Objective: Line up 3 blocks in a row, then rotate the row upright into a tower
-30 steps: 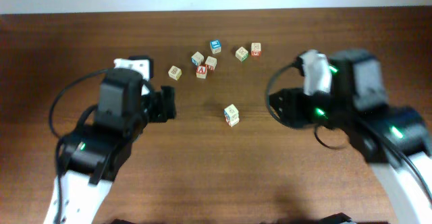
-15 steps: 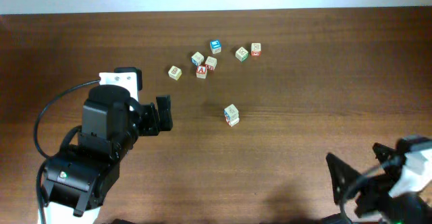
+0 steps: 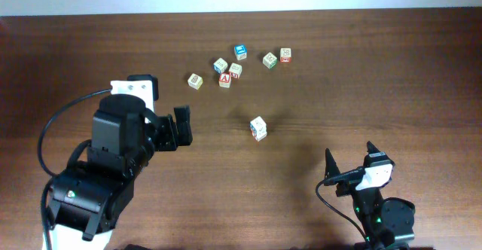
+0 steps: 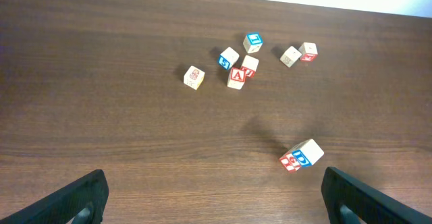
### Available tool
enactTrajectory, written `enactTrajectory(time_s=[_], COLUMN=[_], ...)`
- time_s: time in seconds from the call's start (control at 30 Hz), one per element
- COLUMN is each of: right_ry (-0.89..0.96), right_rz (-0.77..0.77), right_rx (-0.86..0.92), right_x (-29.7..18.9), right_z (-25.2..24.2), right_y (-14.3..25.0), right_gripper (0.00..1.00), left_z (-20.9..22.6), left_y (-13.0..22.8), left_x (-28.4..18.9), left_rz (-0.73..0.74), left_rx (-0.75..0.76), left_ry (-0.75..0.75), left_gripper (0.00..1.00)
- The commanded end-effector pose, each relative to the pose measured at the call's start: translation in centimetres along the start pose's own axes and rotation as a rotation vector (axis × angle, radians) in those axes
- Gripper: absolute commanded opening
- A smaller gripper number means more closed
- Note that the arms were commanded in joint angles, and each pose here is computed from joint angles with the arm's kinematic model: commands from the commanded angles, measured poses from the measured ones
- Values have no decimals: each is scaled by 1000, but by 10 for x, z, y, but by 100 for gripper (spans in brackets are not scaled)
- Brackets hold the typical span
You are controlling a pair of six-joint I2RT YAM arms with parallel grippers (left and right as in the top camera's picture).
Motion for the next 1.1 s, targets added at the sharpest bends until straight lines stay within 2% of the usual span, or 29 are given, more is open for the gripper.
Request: enactTrajectory(time_s=[0.0,0.53,0.6,0.7,0.8,0.9,1.0,1.07], right_ry=[9,6,5,5,5,6,5,6], right_rz=[-4,-39,-39,-39,-39,-39,-39,-39], right_rx=[-6,-9,-9,-9,-9,-9,-9,-9], right_x=[0,3,3,3,3,3,3,3], right_z=[-1,-1,-1,-1,-1,-1,-1,-1], right_y=[3,3,3,3,3,3,3,3], right_gripper=[98,98,98,98,98,98,98,98], left_z=[1,2,16,43,61,69,74,77], left_y=[-2,0,7,49,107,134,155,165], left_x=[-2,-1,-9,5,24,41,62,70], left_rz=[-10,-5,-59,-206,-416,-569,-610,-569], left_rx=[9,10,0,-66,2,94,175,225], left_ry=[-10,-12,-87,-86,9,-1,-19,-39], left_gripper=[99,99,99,99,99,99,99,99])
Point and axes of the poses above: each gripper's point midway between its finger pads, its own x axis out along the fingers, its own z axis along the line the jaws close on, y = z × x, the point moved 7 cm from there along -x, back along the fingers
